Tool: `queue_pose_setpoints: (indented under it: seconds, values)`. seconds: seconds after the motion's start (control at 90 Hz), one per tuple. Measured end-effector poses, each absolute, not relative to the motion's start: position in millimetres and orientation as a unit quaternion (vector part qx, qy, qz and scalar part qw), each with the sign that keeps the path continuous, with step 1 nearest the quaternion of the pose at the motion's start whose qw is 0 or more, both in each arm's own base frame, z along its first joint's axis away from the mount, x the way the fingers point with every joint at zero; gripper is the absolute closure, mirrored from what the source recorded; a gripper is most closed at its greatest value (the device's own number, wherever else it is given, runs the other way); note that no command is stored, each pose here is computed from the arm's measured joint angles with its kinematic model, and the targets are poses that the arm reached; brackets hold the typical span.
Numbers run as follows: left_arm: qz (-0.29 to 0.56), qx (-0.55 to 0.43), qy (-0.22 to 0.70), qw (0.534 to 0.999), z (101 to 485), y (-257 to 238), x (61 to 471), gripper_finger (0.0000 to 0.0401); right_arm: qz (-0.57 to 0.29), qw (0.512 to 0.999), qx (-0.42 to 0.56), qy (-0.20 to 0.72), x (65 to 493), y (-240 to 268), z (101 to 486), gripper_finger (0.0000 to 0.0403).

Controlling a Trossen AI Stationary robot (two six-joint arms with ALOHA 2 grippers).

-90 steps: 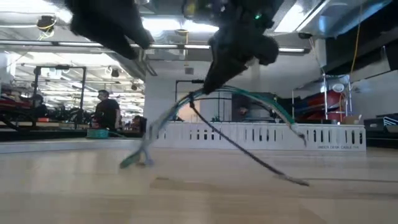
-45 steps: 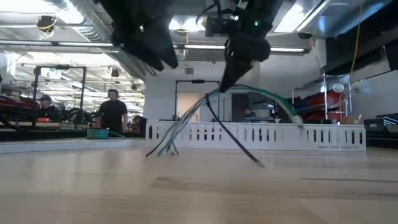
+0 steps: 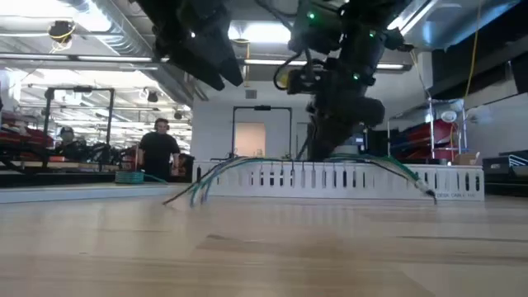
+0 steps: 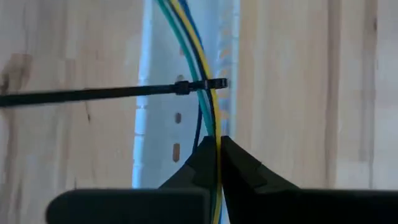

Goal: Ziptie cables
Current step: Insert the ziptied cable wires into the white cable duct

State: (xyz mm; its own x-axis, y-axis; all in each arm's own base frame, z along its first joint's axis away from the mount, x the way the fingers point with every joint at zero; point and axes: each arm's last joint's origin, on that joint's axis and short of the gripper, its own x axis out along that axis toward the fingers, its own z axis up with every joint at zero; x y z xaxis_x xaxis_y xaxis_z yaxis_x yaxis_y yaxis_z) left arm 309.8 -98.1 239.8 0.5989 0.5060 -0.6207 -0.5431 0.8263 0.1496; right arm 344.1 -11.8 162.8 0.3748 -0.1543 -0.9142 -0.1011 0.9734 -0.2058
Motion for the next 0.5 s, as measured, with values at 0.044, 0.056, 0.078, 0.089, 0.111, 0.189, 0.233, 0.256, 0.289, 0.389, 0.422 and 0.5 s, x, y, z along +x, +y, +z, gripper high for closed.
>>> queue_pose_setpoints:
  seconds: [0.044,0.056,0.078,0.089,0.111,0.189,0.233,0.256,0.289,0.389,0.422,0.5]
  values:
    - [0.293,-0.028,0.337,0.894,240.0,-98.4,310.0,0.0148,-0.004,0.814,-0.125,0.568,341.5,-12.0,157.4,0.0403]
    - [0.293,-0.028,0.337,0.894,240.0,-98.5,309.9,0.0148,-0.001,0.812,-0.129,0.569,340.9,-11.9,156.1,0.0403]
    - [0.292,-0.028,0.338,0.894,239.9,-98.8,309.8,0.0148,0.005,0.809,-0.137,0.571,340.1,-11.8,153.8,0.0403]
    - [0.291,-0.027,0.338,0.895,239.9,-99.3,309.6,0.0148,0.008,0.809,-0.141,0.571,339.9,-11.6,153.1,0.0403]
    - [0.29,-0.027,0.339,0.895,239.9,-99.9,309.4,0.0148,0.013,0.81,-0.149,0.566,340.1,-11.2,152.0,0.0403]
    - [0.288,-0.027,0.339,0.895,239.9,-100.0,309.5,0.0148,0.023,0.822,-0.174,0.541,342.5,-11.3,151.0,0.0403]
    - [0.286,-0.029,0.341,0.895,239.8,-100.1,309.6,0.0148,0.023,0.823,-0.178,0.539,341.2,-11.3,148.6,0.0401]
    - [0.284,-0.031,0.34,0.896,239.9,-100.2,309.8,0.0148,0.023,0.822,-0.178,0.54,340.4,-11.3,147.1,0.0399]
    - [0.282,-0.034,0.338,0.897,240.2,-100.5,310.4,0.0148,0.023,0.822,-0.178,0.541,339.8,-11.3,145.5,0.0397]
    - [0.276,-0.04,0.339,0.899,240.4,-101.1,311.1,0.0148,0.02,0.827,-0.177,0.533,340.7,-11.2,145.2,0.0384]
    - [0.271,-0.041,0.343,0.898,240.2,-101.3,311.1,0.0148,0.02,0.827,-0.178,0.532,340.8,-11.2,145.3,0.0377]
    - [0.253,-0.042,0.356,0.899,239.5,-101.9,311.2,0.0148,0.028,0.824,-0.188,0.534,340.3,-11.1,144.9,0.0352]
